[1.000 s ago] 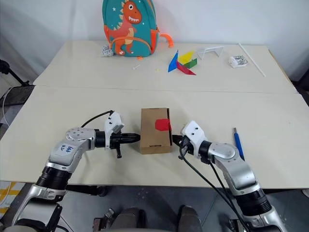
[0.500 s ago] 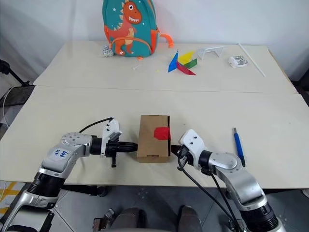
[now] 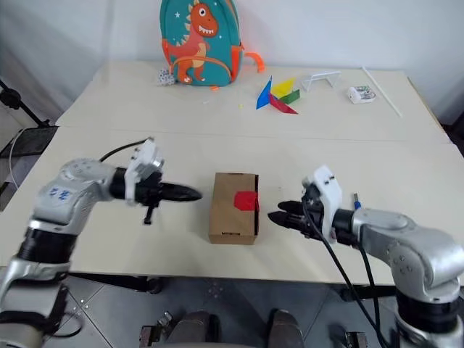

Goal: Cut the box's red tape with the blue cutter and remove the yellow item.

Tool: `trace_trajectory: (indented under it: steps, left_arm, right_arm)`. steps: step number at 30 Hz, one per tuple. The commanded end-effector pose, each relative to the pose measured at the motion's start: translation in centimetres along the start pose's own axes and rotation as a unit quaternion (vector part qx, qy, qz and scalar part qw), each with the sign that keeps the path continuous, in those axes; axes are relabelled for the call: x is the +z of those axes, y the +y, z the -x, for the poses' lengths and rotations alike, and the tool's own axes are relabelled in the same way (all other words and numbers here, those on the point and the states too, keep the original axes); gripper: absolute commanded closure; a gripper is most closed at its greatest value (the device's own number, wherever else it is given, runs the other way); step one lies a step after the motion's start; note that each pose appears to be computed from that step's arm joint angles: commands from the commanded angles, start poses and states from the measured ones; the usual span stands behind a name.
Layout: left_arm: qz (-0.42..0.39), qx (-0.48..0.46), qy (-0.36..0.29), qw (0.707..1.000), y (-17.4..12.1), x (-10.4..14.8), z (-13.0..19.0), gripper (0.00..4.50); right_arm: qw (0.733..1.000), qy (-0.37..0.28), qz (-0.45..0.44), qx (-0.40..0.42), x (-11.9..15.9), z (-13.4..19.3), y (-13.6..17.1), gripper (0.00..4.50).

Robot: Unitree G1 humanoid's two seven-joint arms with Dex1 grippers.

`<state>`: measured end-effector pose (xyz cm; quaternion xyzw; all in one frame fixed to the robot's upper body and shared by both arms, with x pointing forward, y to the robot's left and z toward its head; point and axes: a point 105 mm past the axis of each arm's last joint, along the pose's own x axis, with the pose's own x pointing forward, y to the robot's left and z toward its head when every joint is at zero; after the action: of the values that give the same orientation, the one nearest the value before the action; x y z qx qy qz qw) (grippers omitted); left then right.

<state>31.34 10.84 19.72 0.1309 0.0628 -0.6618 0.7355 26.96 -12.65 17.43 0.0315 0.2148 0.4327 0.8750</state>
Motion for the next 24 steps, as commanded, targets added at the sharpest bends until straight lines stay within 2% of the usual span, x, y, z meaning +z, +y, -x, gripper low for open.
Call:
trace_trajectory:
  steps: [1, 4, 12, 24]
  left_arm:
    - [-0.023, 0.025, 0.006, 0.999, 1.2, -0.4, -1.0, 4.5]
    - [-0.032, 0.048, 0.025, 0.998, 2.5, -1.2, -2.4, 4.5]
    - [-0.047, 0.04, 0.043, 0.997, 2.6, -2.3, -3.7, 4.5]
    - [-0.051, 0.035, 0.045, 0.997, 2.2, -2.6, -3.8, 4.5]
  right_arm:
    - [0.999, 0.003, -0.048, -0.014, 0.3, -0.1, -0.5, 1.1]
    - [0.996, 0.0, -0.084, -0.033, 1.0, -1.2, -1.6, 0.19]
    - [0.99, 0.019, -0.12, -0.072, 1.9, -3.2, -2.8, 0.19]
    - [0.989, 0.04, -0.129, -0.062, 1.4, -3.7, -2.1, 0.19]
